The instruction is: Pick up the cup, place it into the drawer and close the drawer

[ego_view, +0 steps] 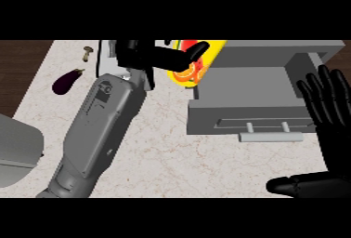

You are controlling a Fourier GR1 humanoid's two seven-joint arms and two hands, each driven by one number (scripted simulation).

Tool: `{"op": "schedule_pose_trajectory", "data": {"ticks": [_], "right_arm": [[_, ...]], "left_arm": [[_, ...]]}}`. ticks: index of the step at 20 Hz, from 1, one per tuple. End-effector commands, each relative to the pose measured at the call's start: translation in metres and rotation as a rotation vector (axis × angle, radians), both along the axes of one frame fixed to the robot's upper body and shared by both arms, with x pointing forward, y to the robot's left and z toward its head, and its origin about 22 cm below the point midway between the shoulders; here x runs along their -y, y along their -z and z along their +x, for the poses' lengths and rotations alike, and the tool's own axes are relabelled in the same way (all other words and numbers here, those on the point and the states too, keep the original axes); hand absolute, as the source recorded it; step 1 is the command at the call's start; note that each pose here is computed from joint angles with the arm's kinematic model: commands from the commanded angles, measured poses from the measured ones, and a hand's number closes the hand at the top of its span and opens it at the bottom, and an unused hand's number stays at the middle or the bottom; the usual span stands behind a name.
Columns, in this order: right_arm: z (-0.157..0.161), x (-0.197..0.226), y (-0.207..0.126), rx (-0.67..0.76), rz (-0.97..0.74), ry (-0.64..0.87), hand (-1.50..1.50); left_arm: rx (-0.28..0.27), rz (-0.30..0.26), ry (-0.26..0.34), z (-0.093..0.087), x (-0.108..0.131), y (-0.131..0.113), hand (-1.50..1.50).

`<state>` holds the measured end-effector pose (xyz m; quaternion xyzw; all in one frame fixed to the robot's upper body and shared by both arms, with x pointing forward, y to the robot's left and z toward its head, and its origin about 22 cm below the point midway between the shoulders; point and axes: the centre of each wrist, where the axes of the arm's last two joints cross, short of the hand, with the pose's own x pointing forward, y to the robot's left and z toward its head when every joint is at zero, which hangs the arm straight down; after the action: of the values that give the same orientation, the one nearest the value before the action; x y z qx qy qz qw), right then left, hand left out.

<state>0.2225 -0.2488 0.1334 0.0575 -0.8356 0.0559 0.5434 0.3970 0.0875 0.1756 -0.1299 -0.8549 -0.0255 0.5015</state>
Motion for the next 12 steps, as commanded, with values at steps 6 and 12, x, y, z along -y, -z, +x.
{"op": "schedule_pose_trajectory", "data": {"ticks": [6,12], "right_arm": [[-0.005,0.002,-0.003,0.014,-0.005,-0.014,-1.5],[0.017,-0.004,0.002,0.003,-0.02,-0.02,-1.5]], "left_arm": [[-0.054,0.074,-0.035,0.021,0.038,0.01,1.5],[-0.073,0.11,-0.06,0.031,0.061,0.001,1.5]]}}
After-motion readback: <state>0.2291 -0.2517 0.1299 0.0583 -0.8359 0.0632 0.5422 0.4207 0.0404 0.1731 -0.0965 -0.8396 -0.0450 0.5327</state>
